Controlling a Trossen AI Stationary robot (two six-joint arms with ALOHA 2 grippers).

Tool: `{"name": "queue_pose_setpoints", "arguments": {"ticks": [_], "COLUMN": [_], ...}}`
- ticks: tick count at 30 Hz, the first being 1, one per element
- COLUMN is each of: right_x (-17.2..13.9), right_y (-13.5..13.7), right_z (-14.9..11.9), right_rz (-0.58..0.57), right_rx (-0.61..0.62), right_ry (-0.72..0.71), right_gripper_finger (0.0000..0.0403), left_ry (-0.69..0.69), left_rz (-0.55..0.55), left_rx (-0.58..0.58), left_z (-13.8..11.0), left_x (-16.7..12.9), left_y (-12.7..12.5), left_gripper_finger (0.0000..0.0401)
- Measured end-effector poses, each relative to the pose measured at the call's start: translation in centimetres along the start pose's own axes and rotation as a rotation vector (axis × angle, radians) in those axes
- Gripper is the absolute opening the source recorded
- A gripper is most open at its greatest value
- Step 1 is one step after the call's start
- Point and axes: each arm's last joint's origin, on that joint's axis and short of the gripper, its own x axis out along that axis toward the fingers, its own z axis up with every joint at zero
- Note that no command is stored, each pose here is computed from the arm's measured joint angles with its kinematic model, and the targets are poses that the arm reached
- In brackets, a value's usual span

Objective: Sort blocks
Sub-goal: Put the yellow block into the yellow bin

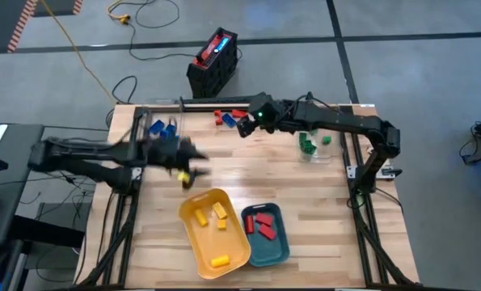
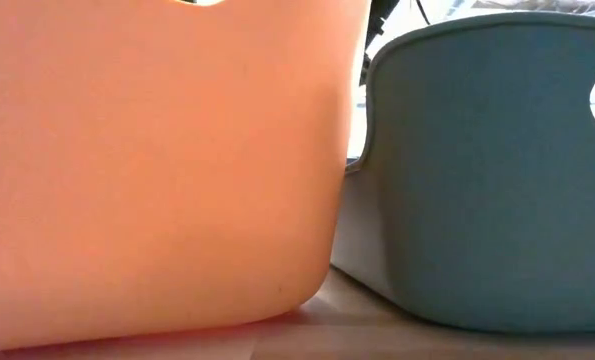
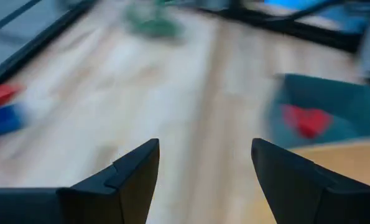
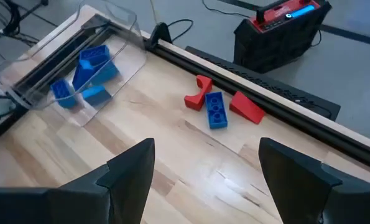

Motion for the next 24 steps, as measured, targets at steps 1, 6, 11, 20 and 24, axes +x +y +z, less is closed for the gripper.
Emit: {"name": "queue_pose_setpoints", "arguments": {"ticks": [1,6,11,20,24], "right_x": [0.0,-0.1,-0.6,-1.5,-1.7], "right_y": [-0.1,0.1,0.6,2.2,2.6], "right_z": [0.1,-0.1,-0.9,-2.0,-2.3], "right_rz": [-0.002,0.004,0.007,0.043,0.053], "right_rx": [-0.004,-0.025,-0.062,-0.107,-0.143], "right_ry": [0.0,0.01,0.043,0.052,0.051], "right_gripper_finger": [0.0303,0.0303,0.0303,0.0303,0.0303], "left_ry": [0.018,0.081,0.178,0.292,0.388], "left_rz": [0.04,0.116,0.163,0.21,0.245], "left_rx": [-0.02,-0.147,-0.161,-0.218,-0.28], "left_z": [0.2,0.2,-0.7,1.3,3.2], "left_x": [0.1,1.7,3.6,7.9,9.6], "left_y": [1.3,7.6,13.3,19.5,21.8], "left_gripper_finger": [0.0251,0.0251,0.0251,0.0251,0.0251]}}
